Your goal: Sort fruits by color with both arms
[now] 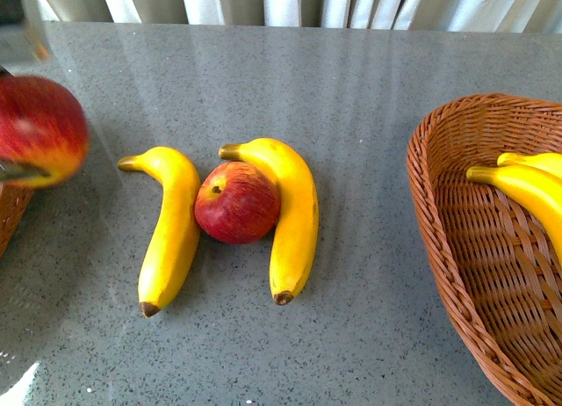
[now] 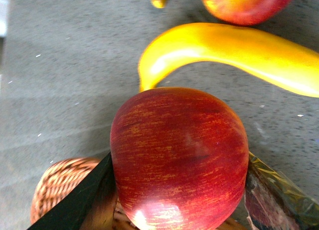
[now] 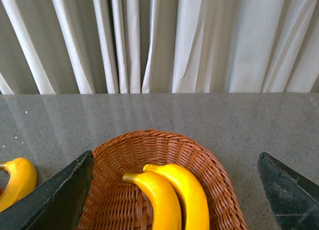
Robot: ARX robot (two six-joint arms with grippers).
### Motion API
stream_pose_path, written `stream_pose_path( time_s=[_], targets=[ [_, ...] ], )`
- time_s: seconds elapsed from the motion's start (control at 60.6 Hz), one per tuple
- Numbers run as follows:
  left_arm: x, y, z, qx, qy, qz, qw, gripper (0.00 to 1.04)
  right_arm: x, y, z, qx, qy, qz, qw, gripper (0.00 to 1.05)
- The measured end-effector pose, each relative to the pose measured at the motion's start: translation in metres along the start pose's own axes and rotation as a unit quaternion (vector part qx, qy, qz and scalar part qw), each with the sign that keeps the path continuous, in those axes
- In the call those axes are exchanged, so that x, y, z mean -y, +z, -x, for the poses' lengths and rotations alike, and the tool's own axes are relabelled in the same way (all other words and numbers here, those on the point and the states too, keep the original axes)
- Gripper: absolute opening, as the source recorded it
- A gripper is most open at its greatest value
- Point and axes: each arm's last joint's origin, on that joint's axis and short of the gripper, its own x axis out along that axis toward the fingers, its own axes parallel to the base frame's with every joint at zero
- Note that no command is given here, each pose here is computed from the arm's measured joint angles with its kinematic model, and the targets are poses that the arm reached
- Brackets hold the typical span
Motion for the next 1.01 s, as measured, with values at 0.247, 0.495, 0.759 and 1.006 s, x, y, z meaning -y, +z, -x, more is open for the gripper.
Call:
stream_pose_path(
  time_s=[0.247, 0.495, 0.759, 1.006],
  targets=[
    [-0.03, -0.038, 0.013, -0.039, 0.072, 0.104, 0.991, 0.59, 0.0, 0.0, 0.0, 0.0, 0.0, 0.0, 1.0, 0.96],
    [-0.021, -0.061, -0.003, -0.075, 0.069, 0.142, 0.985, 0.59, 0.0, 0.0, 0.0, 0.0, 0.0, 0.0, 1.0, 0.96],
    [-0.012, -0.074, -0.014, -0.097, 0.066, 0.16, 0.98, 0.94, 0.0, 0.0, 0.0, 0.0, 0.0, 0.0, 1.0, 0.96],
    [-0.009, -0.07, -0.012, -0.081, 0.063, 0.162, 0.981, 0.96, 0.0, 0.0, 0.0, 0.0, 0.0, 0.0, 1.0, 0.96]
  ],
)
